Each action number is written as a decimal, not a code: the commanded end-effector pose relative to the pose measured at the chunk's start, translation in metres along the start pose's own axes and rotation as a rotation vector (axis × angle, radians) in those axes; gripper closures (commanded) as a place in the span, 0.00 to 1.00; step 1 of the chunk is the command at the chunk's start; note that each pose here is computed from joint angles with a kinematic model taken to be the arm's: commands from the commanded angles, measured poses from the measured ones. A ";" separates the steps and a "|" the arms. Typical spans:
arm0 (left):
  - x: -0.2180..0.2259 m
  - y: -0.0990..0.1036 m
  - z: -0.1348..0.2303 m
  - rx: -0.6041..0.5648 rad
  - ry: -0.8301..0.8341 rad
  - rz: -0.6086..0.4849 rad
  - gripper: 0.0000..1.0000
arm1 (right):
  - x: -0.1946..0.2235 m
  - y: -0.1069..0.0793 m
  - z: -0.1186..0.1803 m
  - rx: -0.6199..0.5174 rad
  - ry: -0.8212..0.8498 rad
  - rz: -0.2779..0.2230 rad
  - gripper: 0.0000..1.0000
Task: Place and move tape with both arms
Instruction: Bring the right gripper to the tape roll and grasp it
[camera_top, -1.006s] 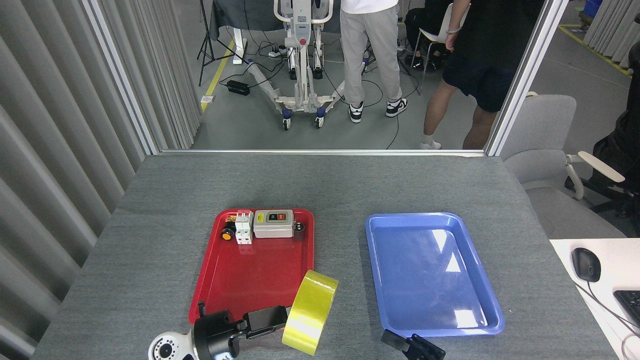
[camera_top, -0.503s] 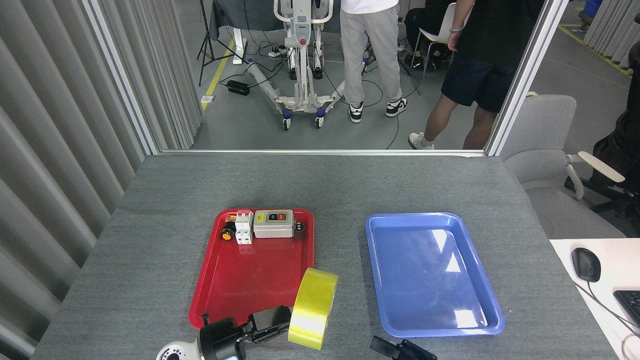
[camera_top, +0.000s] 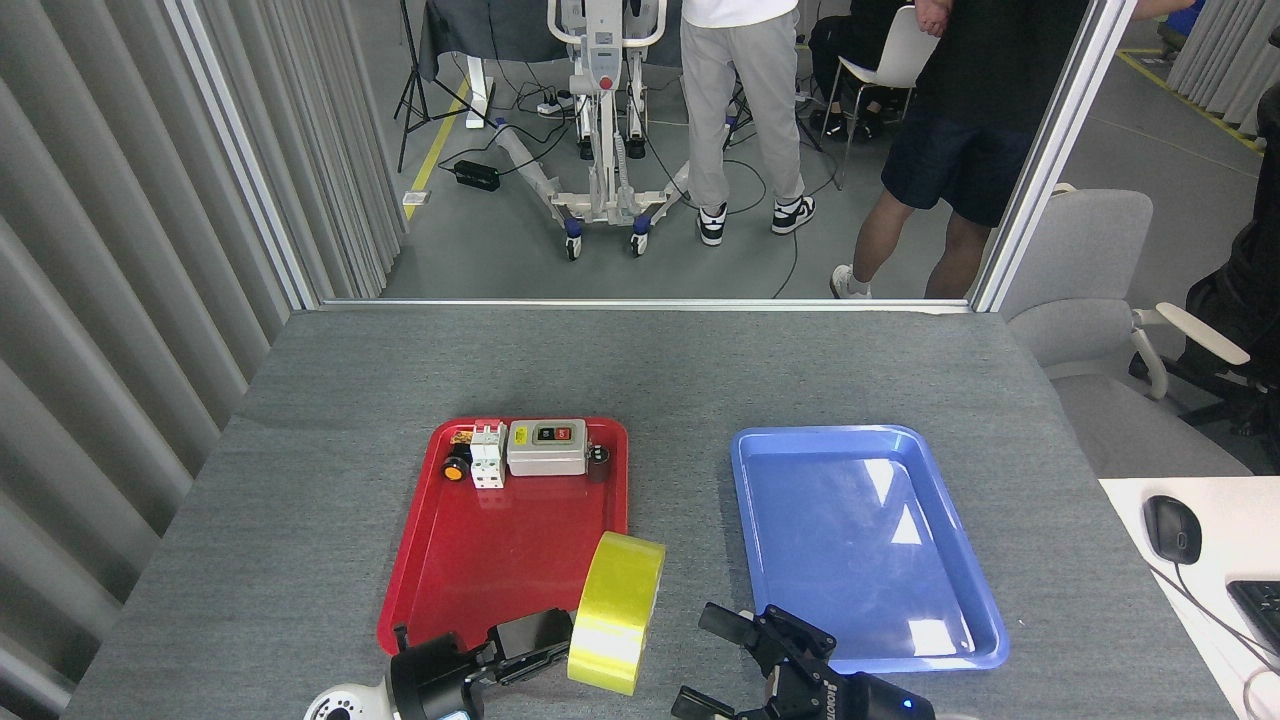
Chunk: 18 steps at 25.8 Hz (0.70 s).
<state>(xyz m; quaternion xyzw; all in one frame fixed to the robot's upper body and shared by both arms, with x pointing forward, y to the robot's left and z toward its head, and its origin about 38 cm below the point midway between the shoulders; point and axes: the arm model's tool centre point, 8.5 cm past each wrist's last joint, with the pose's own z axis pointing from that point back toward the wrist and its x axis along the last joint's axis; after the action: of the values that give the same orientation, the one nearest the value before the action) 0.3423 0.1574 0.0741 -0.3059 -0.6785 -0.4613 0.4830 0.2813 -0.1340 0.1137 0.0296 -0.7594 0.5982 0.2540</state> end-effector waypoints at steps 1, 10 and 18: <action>0.000 0.001 0.001 0.002 0.000 -0.001 1.00 | 0.007 0.004 -0.022 0.039 -0.043 0.043 0.05; -0.002 0.001 0.001 0.001 0.012 -0.003 1.00 | 0.011 0.009 -0.056 0.070 -0.103 0.068 0.16; -0.004 0.000 0.002 0.001 0.021 -0.002 1.00 | 0.003 0.012 -0.056 0.084 -0.089 0.056 0.39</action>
<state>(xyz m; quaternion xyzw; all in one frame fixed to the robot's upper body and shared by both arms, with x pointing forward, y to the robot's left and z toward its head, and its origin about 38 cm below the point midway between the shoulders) 0.3426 0.1592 0.0708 -0.3010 -0.6745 -0.4644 0.4887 0.2926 -0.0775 0.1152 0.0445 -0.7465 0.6335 0.1984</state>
